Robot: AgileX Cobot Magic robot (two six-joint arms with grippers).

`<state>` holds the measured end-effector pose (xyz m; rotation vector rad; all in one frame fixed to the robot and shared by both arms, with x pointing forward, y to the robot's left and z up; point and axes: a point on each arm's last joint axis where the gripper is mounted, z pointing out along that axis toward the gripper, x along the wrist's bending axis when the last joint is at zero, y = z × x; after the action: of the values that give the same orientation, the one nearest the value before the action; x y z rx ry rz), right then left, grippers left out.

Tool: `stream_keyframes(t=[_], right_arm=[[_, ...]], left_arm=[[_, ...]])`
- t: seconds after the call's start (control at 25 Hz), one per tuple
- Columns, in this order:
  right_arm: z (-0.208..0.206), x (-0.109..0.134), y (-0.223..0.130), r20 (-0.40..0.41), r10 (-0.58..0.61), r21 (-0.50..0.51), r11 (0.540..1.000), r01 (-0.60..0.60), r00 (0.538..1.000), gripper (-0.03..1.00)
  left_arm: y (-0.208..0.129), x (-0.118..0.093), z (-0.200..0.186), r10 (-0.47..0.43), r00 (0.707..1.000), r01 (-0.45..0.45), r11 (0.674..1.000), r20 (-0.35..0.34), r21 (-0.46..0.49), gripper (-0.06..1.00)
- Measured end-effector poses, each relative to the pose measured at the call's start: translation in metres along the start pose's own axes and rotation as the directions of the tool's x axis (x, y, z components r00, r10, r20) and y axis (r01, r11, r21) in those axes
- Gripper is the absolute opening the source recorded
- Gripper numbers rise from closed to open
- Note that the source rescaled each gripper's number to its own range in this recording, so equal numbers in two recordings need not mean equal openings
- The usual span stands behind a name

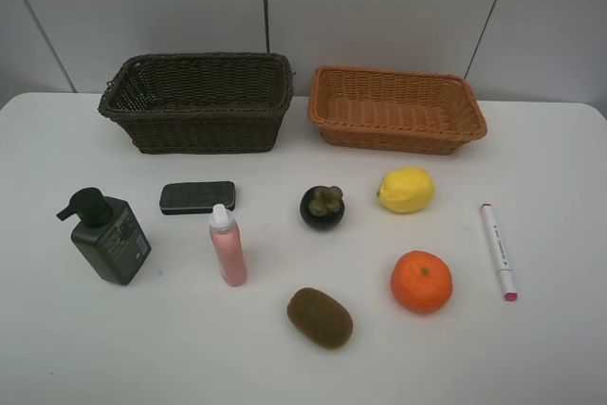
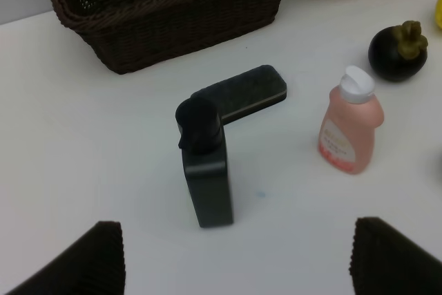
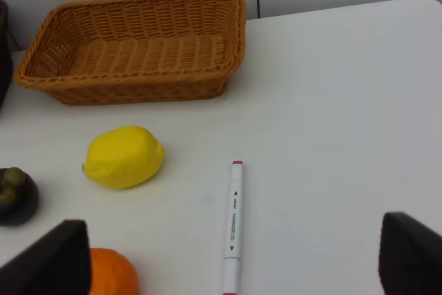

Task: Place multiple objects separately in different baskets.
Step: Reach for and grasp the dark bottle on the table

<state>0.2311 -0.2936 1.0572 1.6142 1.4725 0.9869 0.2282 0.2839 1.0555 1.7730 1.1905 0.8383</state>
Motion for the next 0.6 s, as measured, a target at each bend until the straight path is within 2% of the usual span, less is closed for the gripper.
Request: stream_keyframes(t=[0.6], right_arm=[[0.0000,0.0000,0.0000,0.000,0.000,0.000,1.000,0.000,1.000,0.98]], left_arm=[[0.0000,0.0000,0.0000,0.000,1.000,0.000,1.000,0.000,0.000,0.79]])
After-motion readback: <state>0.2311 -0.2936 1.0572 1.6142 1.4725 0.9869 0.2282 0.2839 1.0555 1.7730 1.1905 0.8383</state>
